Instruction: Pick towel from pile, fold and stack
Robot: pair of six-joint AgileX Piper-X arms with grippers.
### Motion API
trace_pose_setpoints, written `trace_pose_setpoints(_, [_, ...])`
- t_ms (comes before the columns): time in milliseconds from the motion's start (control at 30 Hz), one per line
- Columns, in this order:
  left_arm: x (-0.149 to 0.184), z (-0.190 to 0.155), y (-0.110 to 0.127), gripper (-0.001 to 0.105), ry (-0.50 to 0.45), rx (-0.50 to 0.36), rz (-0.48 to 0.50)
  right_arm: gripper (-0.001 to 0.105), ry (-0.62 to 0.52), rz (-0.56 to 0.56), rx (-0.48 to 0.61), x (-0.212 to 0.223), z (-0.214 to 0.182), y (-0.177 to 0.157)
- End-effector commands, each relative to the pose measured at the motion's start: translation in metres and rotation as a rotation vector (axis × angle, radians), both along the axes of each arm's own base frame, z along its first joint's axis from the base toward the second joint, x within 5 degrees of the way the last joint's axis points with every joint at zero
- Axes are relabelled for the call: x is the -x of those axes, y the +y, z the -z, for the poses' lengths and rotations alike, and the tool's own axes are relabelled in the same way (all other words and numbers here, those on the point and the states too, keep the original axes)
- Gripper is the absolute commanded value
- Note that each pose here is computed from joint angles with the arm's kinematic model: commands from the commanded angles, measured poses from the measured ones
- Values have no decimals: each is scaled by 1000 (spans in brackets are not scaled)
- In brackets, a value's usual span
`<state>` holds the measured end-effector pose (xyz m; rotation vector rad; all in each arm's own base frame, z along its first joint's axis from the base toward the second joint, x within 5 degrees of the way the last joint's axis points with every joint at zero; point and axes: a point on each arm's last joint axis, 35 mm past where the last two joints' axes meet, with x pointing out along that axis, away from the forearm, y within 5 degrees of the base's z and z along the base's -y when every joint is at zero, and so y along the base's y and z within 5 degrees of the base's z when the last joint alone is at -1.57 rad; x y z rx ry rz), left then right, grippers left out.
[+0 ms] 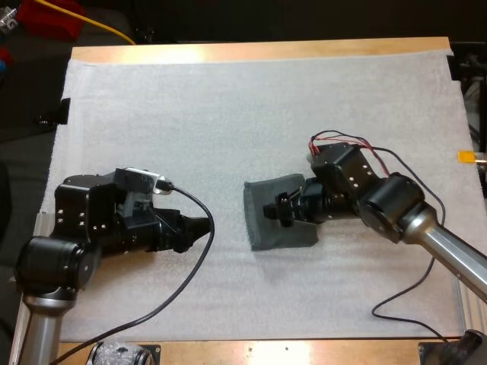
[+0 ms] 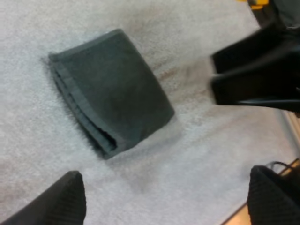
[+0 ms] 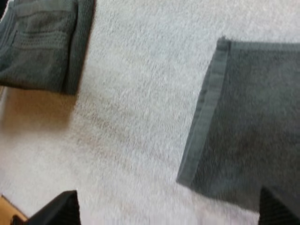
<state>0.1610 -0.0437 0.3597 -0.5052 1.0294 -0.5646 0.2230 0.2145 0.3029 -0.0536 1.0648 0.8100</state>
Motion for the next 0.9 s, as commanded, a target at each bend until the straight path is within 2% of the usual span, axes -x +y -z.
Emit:
trace_pose_setpoints(0, [-2, 6, -1, 70, 3, -10, 0, 75, -6, -13, 6, 3, -4, -2])
trace_pose_setpoints(233, [-8, 41, -2, 70, 68, 15, -47, 75, -15, -13, -2, 10, -13, -8])
trace_pose_setpoints(567, [-23, 63, -4, 72, 97, 114, -156, 75, -12, -13, 0, 10, -13, -8])
trace_pose_setpoints(867, [-58, 105, -11, 72, 278, 135, -138, 75, -12, -13, 0, 10, -13, -8])
